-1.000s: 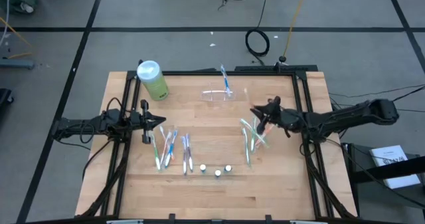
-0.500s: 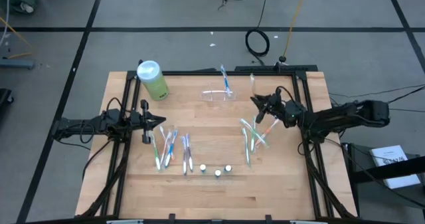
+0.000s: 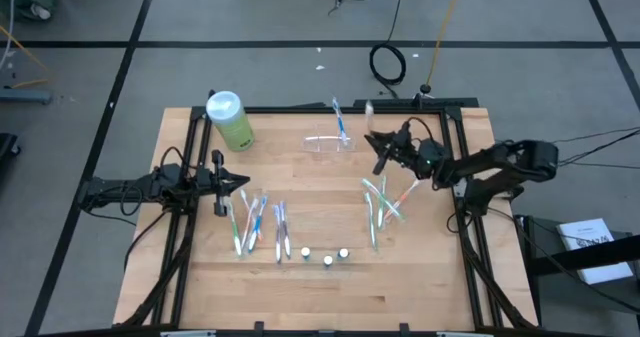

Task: Pick & Place toothbrushing station
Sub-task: Put the orange toothbrush into the transparent organizer

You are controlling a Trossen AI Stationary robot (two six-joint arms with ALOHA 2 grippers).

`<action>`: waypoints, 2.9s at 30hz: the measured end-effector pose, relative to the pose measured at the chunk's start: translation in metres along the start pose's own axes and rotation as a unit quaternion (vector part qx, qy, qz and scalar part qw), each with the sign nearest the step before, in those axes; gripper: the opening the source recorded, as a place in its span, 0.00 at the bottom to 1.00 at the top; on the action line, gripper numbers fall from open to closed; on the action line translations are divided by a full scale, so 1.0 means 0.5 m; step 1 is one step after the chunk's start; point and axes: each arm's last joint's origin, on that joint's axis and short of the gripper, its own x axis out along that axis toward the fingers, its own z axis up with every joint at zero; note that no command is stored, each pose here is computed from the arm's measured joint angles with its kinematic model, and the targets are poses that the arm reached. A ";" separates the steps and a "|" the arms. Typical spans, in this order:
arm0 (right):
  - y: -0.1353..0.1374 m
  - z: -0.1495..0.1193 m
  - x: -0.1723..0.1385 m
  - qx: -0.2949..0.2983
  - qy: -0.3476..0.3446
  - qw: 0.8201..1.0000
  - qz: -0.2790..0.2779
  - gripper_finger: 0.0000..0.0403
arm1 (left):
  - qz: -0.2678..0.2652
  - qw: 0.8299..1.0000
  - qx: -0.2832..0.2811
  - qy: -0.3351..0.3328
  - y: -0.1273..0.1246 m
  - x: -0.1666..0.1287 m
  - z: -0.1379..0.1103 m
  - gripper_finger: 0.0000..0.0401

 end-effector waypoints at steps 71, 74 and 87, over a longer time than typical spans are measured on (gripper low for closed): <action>-0.038 -0.096 0.194 0.065 0.176 0.977 -0.105 0.11 | 0.000 1.000 0.000 0.000 0.000 0.000 0.000 0.06; -0.038 -0.096 0.194 0.065 0.176 0.977 -0.105 0.11 | 0.000 1.000 0.000 0.000 0.000 0.000 0.000 0.06; -0.038 -0.099 0.193 0.063 0.183 0.975 -0.106 0.22 | 0.000 1.000 0.000 0.000 0.000 0.000 0.000 0.06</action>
